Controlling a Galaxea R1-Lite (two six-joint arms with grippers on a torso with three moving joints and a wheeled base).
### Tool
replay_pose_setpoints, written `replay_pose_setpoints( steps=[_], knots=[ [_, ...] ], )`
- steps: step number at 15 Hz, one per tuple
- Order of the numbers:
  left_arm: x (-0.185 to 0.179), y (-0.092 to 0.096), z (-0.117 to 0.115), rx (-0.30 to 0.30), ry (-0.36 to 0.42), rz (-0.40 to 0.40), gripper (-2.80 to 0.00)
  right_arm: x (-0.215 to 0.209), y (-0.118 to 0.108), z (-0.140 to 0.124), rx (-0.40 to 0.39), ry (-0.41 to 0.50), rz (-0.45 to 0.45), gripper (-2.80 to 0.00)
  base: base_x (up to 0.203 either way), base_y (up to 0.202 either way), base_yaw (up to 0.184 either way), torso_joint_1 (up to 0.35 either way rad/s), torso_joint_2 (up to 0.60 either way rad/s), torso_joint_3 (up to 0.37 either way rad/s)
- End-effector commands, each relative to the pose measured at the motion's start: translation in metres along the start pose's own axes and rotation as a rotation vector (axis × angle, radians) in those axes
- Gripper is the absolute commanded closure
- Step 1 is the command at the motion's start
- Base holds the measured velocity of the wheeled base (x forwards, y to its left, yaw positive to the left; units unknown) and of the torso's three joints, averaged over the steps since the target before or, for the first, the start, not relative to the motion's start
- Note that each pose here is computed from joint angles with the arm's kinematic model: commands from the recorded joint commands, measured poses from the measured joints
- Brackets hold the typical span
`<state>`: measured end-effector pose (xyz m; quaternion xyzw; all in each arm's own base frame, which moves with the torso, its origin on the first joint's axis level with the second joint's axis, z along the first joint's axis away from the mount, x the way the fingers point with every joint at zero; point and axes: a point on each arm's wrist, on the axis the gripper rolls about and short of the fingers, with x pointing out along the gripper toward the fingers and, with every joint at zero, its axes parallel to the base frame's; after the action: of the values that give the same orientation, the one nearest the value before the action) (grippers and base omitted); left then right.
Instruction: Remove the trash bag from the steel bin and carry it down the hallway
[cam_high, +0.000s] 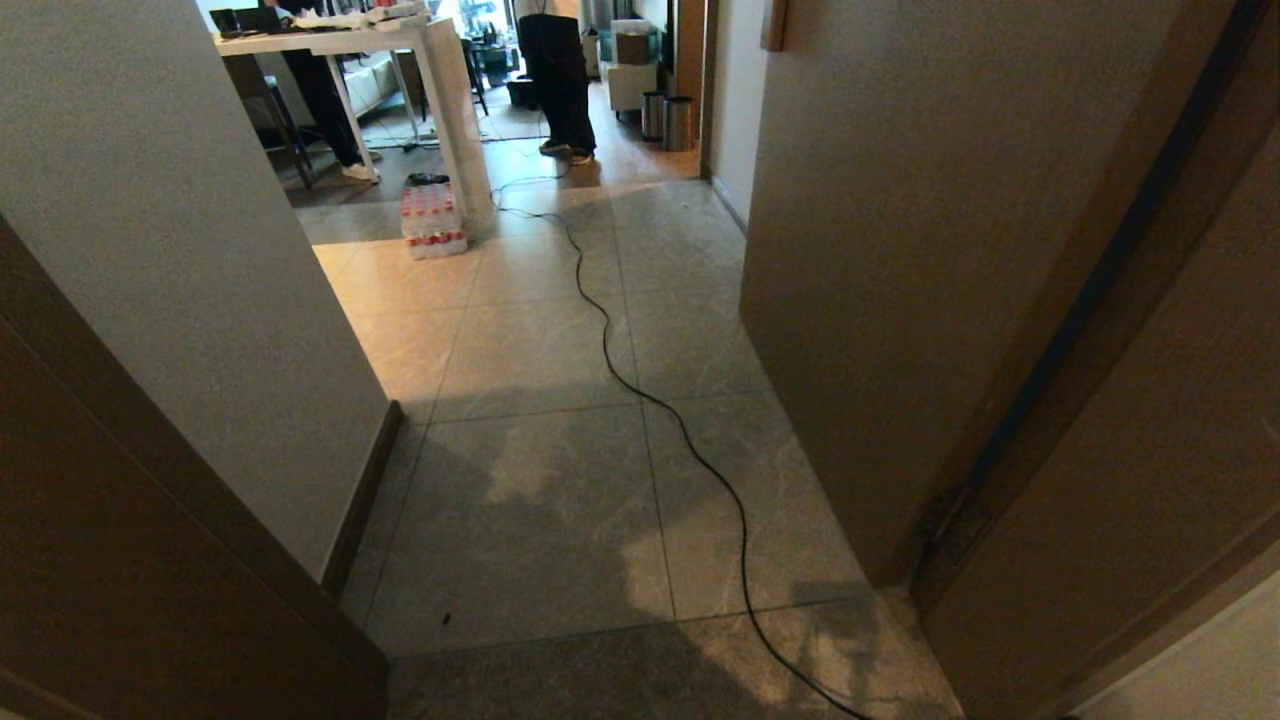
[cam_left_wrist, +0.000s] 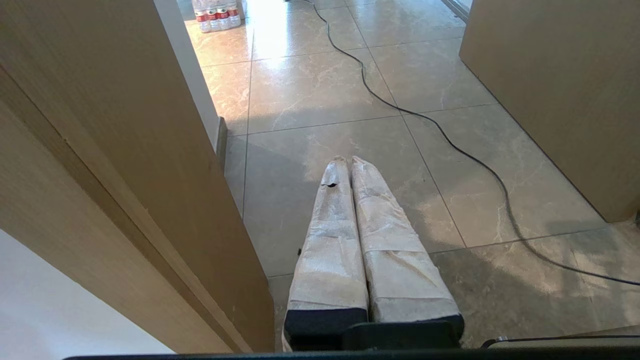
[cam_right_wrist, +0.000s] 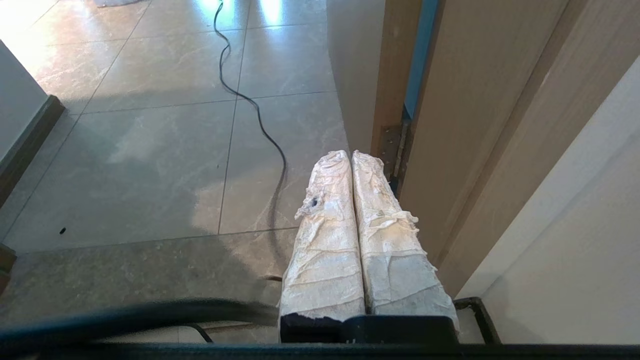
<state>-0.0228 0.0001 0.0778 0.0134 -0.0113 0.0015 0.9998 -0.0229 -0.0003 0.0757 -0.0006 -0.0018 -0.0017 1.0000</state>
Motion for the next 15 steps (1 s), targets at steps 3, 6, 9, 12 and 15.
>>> replay_pose_setpoints(
  steps=[3, 6, 9, 12, 15],
  knots=[
    [0.0008, -0.0001, -0.0031, 0.004, 0.012, -0.003, 0.00, 0.0001, 0.0000, 0.0001, 0.000, 0.001, 0.000, 0.00, 0.000, 0.000, 0.000, 0.000, 0.00, 0.000],
    [0.0007, -0.0002, -0.0034, 0.021, 0.015, -0.006, 0.00, 0.0001, 0.0000, 0.0001, 0.000, 0.001, 0.000, 0.00, 0.000, 0.000, 0.000, 0.000, 0.00, 0.000],
    [0.0007, -0.0002, -0.0033, 0.024, 0.013, -0.005, 0.00, 0.0001, 0.0000, 0.0001, 0.000, 0.001, 0.000, 0.00, 0.000, 0.000, 0.000, 0.000, 0.00, 0.000],
    [0.0007, -0.0002, -0.0033, 0.024, 0.013, -0.005, 0.00, 0.0001, 0.0000, 0.0001, 0.000, 0.001, 0.000, 0.00, 0.000, 0.000, 0.000, 0.000, 0.00, 0.000],
    [0.0007, -0.0002, -0.0033, 0.024, 0.013, -0.005, 0.00, 0.0001, 0.0000, 0.0001, 0.000, 0.001, 0.000, 0.00, 0.000, 0.000, 0.000, 0.000, 0.00, 0.000]
  ],
)
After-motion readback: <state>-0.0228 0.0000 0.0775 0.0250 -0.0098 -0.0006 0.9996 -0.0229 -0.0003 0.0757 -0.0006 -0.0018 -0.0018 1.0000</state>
